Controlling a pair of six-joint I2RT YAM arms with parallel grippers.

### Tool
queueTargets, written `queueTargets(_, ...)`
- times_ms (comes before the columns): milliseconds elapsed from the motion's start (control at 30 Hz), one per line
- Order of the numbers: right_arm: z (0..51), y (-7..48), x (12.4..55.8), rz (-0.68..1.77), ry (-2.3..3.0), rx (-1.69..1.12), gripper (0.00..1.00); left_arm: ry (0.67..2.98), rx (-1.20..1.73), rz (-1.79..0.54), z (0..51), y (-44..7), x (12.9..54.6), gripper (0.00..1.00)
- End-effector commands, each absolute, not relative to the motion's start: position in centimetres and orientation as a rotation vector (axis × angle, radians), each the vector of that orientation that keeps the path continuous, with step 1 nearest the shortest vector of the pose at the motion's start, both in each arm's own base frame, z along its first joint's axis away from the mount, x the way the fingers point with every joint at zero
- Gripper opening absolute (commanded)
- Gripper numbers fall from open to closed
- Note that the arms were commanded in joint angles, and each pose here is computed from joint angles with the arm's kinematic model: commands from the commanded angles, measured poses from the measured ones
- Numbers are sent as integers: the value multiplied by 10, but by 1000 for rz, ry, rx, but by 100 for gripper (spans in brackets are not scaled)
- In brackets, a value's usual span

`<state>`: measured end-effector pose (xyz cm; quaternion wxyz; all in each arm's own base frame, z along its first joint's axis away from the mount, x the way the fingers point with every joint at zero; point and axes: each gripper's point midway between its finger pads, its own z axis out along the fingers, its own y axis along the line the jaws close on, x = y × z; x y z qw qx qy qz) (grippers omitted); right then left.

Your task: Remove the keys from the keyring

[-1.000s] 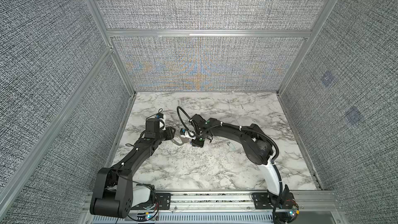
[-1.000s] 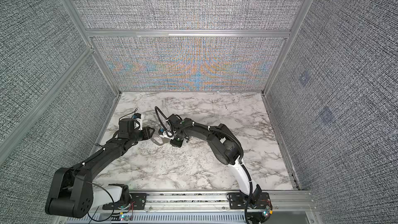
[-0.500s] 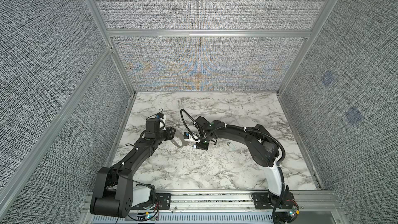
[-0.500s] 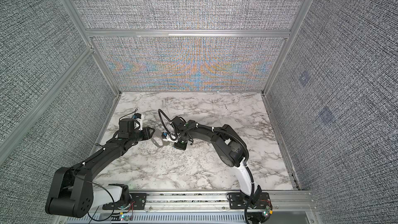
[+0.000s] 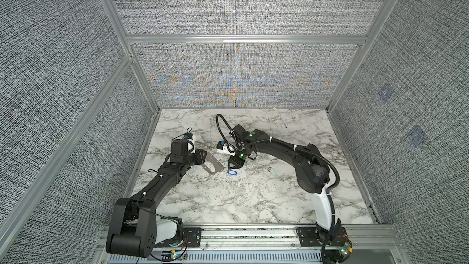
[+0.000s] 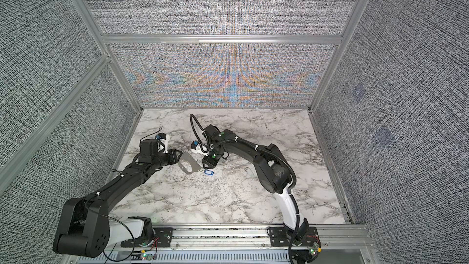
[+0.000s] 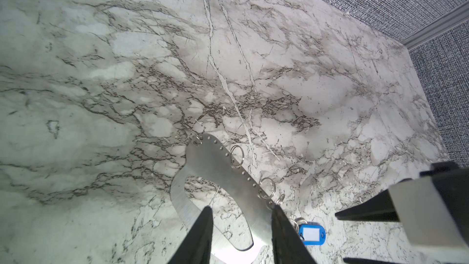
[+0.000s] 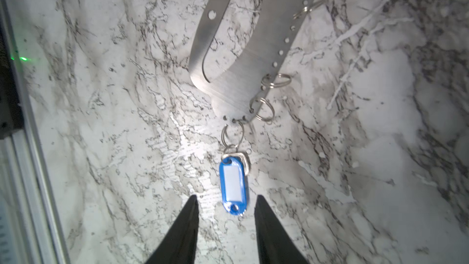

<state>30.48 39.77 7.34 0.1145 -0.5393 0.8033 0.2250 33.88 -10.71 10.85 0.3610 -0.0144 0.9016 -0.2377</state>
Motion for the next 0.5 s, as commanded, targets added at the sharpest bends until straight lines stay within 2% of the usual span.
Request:
queueTargets(0, 68, 400, 296, 754, 2507, -1514, 37, 2312, -7, -609, 113, -108, 339, 41)
queueTargets(200, 54, 404, 307, 782, 2626, -1412, 34, 2306, -2, -599, 115, -107, 339, 40)
queueTargets(467, 48, 406, 303, 833, 2668, -1421, 29, 2306, 2, -599, 114, -107, 340, 40)
